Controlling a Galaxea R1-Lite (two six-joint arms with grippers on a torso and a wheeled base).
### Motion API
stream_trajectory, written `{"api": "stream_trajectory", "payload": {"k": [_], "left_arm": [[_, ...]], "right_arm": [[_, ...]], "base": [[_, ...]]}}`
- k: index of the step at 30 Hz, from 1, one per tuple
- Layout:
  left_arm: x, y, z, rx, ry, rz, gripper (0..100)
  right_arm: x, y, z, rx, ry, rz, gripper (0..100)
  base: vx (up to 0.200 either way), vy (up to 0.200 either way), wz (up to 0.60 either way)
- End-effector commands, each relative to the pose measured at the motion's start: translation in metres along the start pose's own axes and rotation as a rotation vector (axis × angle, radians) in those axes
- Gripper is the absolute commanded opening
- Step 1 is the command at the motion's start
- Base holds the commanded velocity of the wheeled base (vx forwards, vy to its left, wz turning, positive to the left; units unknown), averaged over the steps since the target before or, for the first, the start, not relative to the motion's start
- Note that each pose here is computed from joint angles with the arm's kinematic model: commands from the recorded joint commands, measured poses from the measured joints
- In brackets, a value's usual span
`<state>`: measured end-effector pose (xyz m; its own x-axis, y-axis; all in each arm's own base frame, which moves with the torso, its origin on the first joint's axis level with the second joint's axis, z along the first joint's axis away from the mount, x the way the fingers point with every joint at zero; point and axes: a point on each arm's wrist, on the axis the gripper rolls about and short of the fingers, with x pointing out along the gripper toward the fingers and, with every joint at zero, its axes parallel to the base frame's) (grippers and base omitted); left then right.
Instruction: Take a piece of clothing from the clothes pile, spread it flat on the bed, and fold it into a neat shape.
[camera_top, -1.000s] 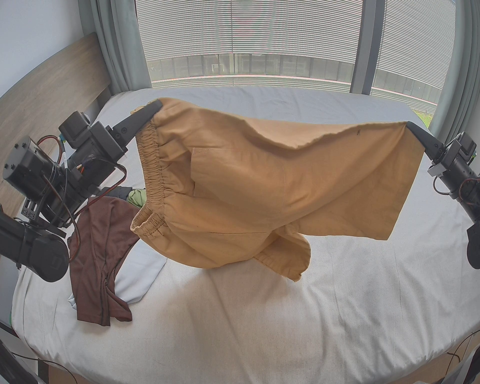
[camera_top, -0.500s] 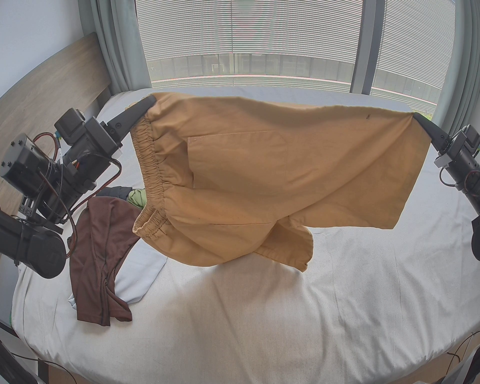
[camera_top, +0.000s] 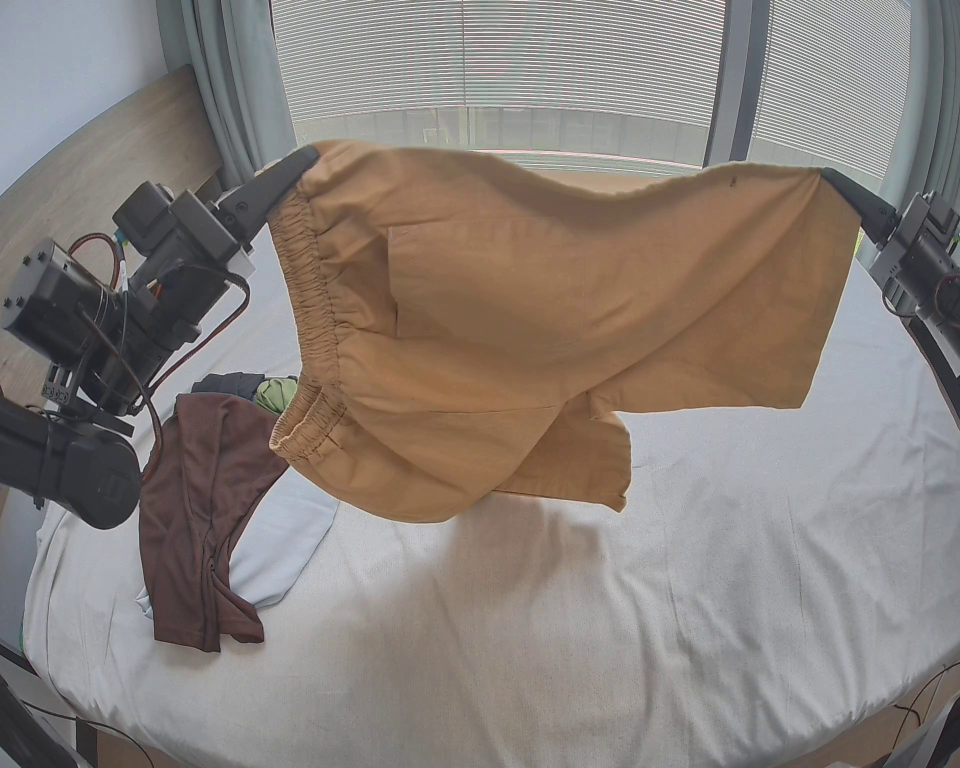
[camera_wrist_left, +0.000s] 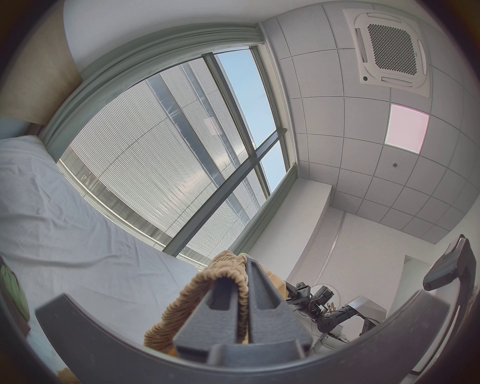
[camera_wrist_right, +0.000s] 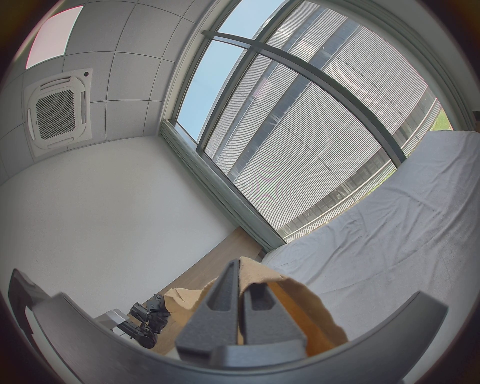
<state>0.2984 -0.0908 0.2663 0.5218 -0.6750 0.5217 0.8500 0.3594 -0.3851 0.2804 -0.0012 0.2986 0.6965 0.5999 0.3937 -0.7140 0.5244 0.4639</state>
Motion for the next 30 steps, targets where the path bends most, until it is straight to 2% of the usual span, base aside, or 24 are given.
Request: {"api": "stream_trajectory", "payload": {"k": [1,8,16,30], "left_arm": [[0.013,0.012,-0.002,0.003,-0.022,-0.004,0],[0.028,0.029,-0.001,0.022,-0.071,0.004,0],[0.048,0.058,-0.011,0.032,-0.097,-0.005,0],[0.061,0.076,-0.033,0.008,-0.080,-0.005,0]], "right_arm": [[0.010,0.013,0.018,-0.027,-0.019,0.034,0],[0.025,0.018,0.038,-0.024,-0.017,0.028,0],[0.054,0.012,0.065,-0.016,-0.009,0.015,0],[0.078,0.006,0.087,-0.016,-0.009,0.012,0]], "base": [[0.000,0.000,0.00],[0.000,0.000,0.00],[0.000,0.000,0.00],[0.000,0.000,0.00]]}}
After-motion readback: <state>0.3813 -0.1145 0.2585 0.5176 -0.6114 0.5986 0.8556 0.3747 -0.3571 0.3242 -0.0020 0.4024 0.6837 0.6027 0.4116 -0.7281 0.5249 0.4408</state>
